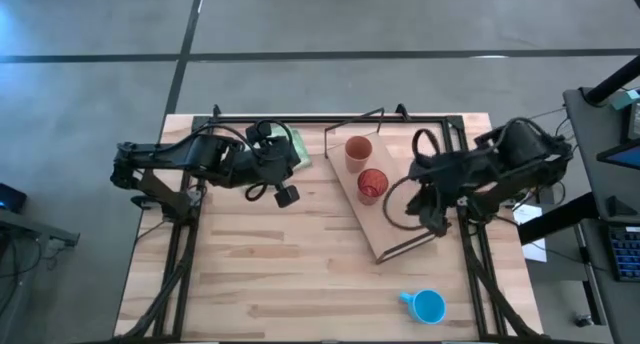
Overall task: Stack small to large cups/mugs on shelf
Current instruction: Put the blue mug on the shelf
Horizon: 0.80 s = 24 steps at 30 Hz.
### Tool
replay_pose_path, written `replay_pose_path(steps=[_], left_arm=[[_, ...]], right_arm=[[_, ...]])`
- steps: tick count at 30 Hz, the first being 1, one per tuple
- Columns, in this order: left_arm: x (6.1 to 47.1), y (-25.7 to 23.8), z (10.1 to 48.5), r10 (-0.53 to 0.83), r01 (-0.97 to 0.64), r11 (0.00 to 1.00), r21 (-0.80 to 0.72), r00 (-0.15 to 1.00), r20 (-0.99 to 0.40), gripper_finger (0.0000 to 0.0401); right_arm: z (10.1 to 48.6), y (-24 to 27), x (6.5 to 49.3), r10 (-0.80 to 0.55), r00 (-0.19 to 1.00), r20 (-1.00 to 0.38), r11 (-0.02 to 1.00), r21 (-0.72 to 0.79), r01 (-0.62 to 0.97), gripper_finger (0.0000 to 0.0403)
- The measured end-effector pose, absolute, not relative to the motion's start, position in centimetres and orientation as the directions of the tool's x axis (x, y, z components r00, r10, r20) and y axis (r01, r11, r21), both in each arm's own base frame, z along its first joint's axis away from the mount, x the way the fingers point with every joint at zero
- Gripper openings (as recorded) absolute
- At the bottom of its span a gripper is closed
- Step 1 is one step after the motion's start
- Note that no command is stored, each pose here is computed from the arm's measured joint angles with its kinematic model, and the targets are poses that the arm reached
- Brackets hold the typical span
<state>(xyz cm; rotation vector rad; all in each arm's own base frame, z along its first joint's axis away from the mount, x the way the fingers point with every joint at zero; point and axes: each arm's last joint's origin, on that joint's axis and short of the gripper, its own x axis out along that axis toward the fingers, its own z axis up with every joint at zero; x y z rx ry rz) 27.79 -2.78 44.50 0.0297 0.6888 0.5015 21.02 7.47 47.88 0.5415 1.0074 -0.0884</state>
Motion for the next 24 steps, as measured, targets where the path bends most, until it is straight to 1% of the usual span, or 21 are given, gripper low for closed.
replay_pose_path(steps=[4, 7, 9, 15, 20, 22, 24], left_arm=[[27.8, -2.8, 44.5, 0.452, -0.433, 0.881, 0.189, 0.658, -0.602, 0.0000], [27.8, -2.8, 44.5, 0.452, -0.433, 0.881, 0.189, 0.657, -0.602, 0.0000], [27.8, -2.8, 44.5, 0.453, -0.433, 0.881, 0.189, 0.657, -0.603, 0.0000], [27.7, -2.8, 44.4, 0.453, -0.431, 0.881, 0.193, 0.653, -0.607, 0.0000], [27.6, -2.8, 44.4, 0.450, -0.428, 0.883, 0.194, 0.651, -0.611, 0.0000], [27.6, -2.8, 44.4, 0.447, -0.425, 0.884, 0.193, 0.651, -0.613, 0.0000], [27.6, -2.8, 44.4, 0.446, -0.424, 0.885, 0.192, 0.652, -0.614, 0.0000]], right_arm=[[46.8, 9.3, 21.4, 0.250, 0.520, -0.817, 0.830, 0.457, 0.319, 0.0073], [45.4, 10.2, 20.8, 0.239, 0.417, -0.877, 0.825, 0.410, 0.388, 0.0073], [44.5, 11.1, 20.6, 0.247, 0.391, -0.887, 0.825, 0.404, 0.395, 0.0073], [41.6, 13.6, 19.1, 0.229, 0.265, -0.937, 0.784, 0.339, 0.520, 0.0073], [38.4, 15.6, 17.9, 0.174, 0.143, -0.974, 0.737, 0.225, 0.638, 0.0073], [37.3, 16.1, 17.5, 0.149, 0.107, -0.983, 0.701, 0.181, 0.689, 0.0073], [36.2, 16.7, 17.2, 0.156, 0.070, -0.985, 0.670, 0.157, 0.725, 0.0073]])
